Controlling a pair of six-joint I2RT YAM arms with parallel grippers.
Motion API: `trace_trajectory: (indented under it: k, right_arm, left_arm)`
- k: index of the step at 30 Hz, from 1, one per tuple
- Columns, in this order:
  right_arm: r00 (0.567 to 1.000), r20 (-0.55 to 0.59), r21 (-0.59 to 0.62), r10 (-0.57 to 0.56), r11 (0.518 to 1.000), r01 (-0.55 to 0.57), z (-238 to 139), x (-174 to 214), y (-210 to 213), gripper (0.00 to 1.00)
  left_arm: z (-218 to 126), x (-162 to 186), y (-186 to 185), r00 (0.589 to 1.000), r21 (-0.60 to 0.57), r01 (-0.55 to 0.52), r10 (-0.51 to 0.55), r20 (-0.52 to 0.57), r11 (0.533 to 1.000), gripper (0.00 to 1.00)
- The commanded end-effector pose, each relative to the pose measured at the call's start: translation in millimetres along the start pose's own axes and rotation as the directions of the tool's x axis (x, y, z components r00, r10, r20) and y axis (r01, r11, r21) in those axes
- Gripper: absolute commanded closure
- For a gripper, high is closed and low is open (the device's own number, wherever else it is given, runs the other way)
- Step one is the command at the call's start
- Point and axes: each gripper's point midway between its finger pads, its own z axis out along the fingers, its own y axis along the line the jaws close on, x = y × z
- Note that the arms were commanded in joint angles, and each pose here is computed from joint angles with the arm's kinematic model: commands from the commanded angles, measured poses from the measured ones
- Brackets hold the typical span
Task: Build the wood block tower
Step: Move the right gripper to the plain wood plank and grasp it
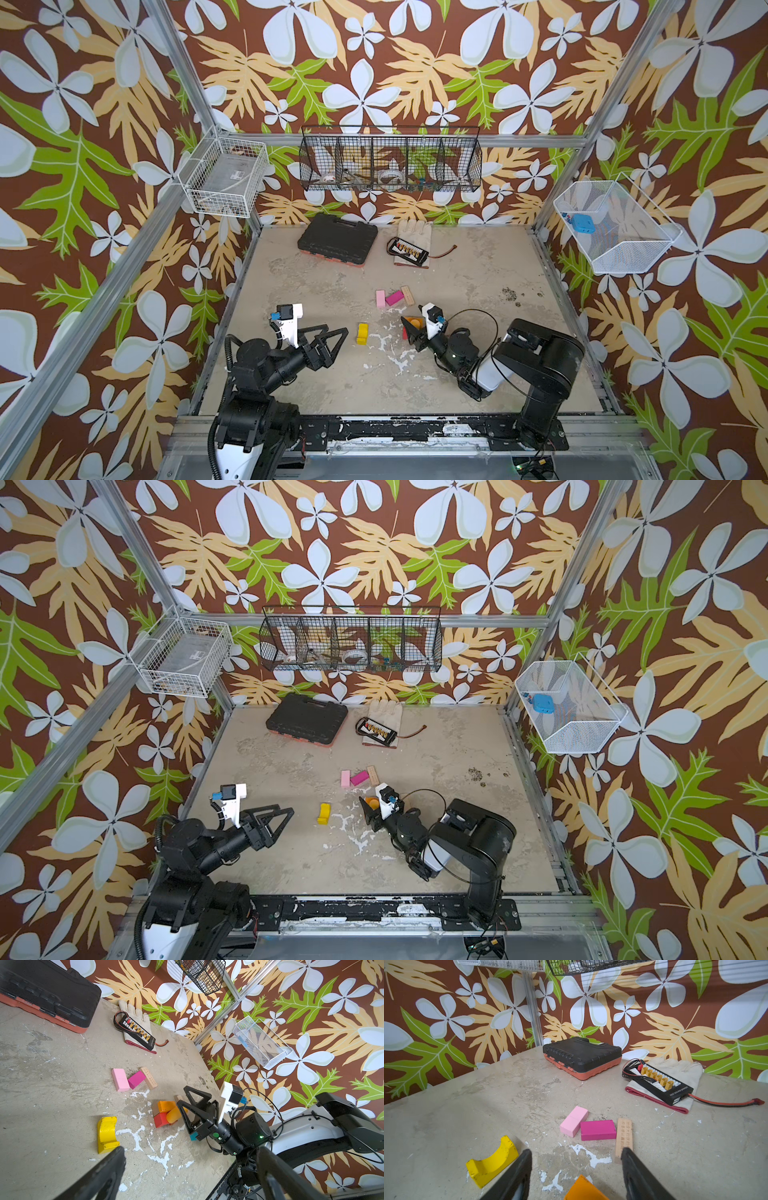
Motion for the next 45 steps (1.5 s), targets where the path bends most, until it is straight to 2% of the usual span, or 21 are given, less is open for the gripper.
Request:
trace_trajectory:
  k: [1,4,8,10,13,18,21,25,31,36,38,41,45]
  right_arm:
    - [0.998,-0.001,0.019,0.067,0.998,-0.067,-15,-12,-5,0.31]
    - [0.989,-0.038,0.159,0.144,0.978,-0.136,-30,-20,-30,0.32]
    - [0.959,-0.107,0.416,0.261,0.888,-0.196,-61,-21,-72,0.25]
    - [0.949,-0.114,0.462,0.293,0.862,-0.21,-76,-25,-82,0.2]
    - [0.939,-0.184,0.473,0.292,0.863,-0.176,-91,-25,-84,0.2]
    - [0.898,-0.316,0.497,0.307,0.859,-0.119,-105,-8,-85,0.21]
    - [0.856,-0.393,0.471,0.336,0.873,-0.127,-101,6,-78,0.21]
    - [0.764,-0.504,0.415,0.403,0.889,-0.195,-86,32,-70,0.22]
    - [0.725,-0.558,0.461,0.404,0.877,-0.134,-70,52,-81,0.27]
    - [0.663,-0.626,0.482,0.411,0.872,-0.086,-62,79,-88,0.42]
    - [0.64,-0.646,0.487,0.416,0.87,-0.074,-60,88,-91,0.43]
    - [0.622,-0.672,0.489,0.402,0.872,-0.035,-56,97,-95,0.43]
    - [0.605,-0.688,0.48,0.401,0.877,-0.035,-47,106,-94,0.48]
  left_arm:
    - [0,-2,-3,1.0,0.017,-0.008,0.008,0.009,1.0,0.0]
    - [0,-2,-3,1.0,0.017,-0.008,0.008,0.009,1.0,0.0]
    - [0,-3,-4,1.0,0.017,-0.009,0.009,0.012,1.0,0.0]
    - [0,-3,-3,1.0,0.017,-0.009,0.009,0.014,1.0,0.0]
    - [0,-2,-3,1.0,0.015,-0.008,0.008,0.013,1.0,0.0]
    - [-1,-3,-4,1.0,0.017,-0.012,0.012,0.018,1.0,0.0]
    - [0,-3,-3,1.0,0.011,-0.01,0.009,0.018,1.0,0.0]
    - [0,-3,-3,1.0,0.012,-0.009,0.008,0.016,1.0,0.0]
    - [1,-3,-1,1.0,0.008,-0.005,0.005,0.013,1.0,0.0]
    - [-1,-4,-4,1.0,0.015,-0.013,0.012,0.022,1.0,0.0]
    - [0,-4,-3,1.0,0.011,-0.009,0.009,0.021,1.0,0.0]
    - [2,-2,0,1.0,0.008,0.001,-0.001,0.004,1.0,0.0]
    - [-2,-5,-4,1.0,0.016,-0.016,0.015,0.028,1.0,0.0]
